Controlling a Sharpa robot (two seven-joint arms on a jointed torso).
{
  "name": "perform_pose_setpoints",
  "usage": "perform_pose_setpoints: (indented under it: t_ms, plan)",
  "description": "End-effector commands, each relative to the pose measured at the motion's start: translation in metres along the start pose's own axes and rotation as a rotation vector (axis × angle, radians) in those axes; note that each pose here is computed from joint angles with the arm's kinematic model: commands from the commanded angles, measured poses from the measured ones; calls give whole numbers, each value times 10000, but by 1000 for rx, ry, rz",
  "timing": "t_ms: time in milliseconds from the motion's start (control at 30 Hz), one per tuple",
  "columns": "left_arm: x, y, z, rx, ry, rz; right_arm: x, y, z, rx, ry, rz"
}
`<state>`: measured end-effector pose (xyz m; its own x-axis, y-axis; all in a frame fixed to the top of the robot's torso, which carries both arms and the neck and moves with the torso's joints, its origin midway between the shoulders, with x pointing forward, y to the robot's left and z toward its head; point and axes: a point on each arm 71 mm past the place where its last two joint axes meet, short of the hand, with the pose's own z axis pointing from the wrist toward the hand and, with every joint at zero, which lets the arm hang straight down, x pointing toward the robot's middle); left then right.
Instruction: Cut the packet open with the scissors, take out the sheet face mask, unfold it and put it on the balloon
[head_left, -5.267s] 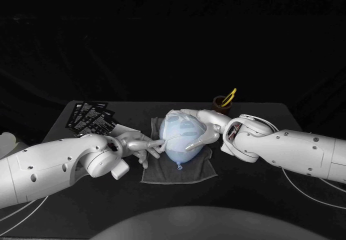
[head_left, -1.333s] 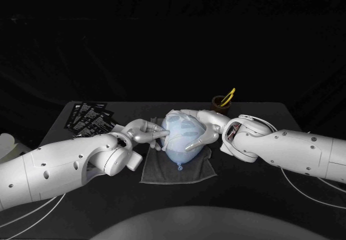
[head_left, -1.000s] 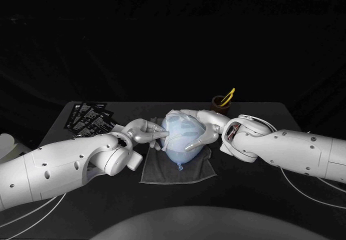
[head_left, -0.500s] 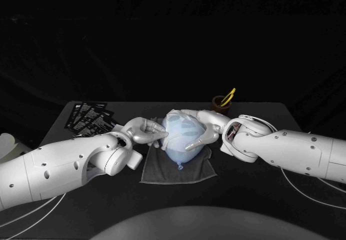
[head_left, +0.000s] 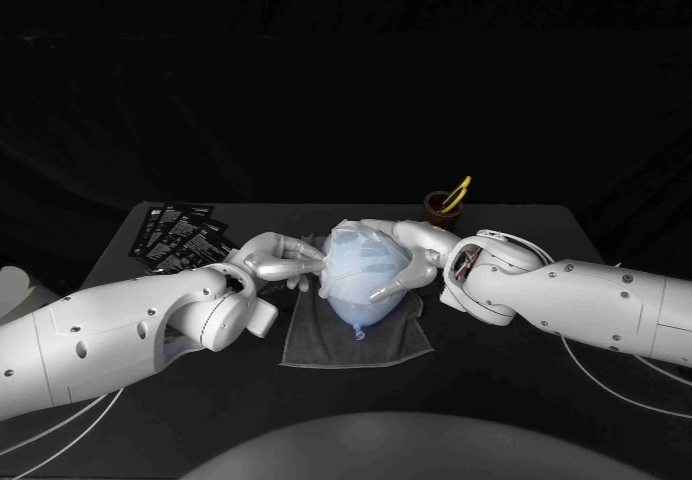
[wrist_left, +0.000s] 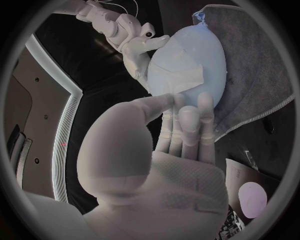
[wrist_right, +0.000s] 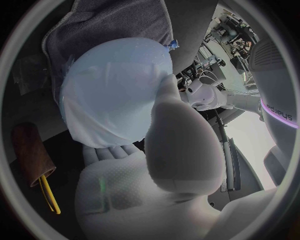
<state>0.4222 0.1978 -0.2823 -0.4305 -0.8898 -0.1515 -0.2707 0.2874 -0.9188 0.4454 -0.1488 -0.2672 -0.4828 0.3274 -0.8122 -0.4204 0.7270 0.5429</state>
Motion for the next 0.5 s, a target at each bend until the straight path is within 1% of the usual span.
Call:
perform_pose_setpoints:
  t_ms: [33, 300, 500]
  plan:
    - [-11, 4, -10, -7, 7, -17, 105, -24, -18, 15, 62, 0]
    - [-77, 56, -22, -50, 0, -12, 104, -27, -21, 17, 61, 0]
    - [-159, 88, -19, -65, -38, -6, 105, -28, -22, 17, 61, 0]
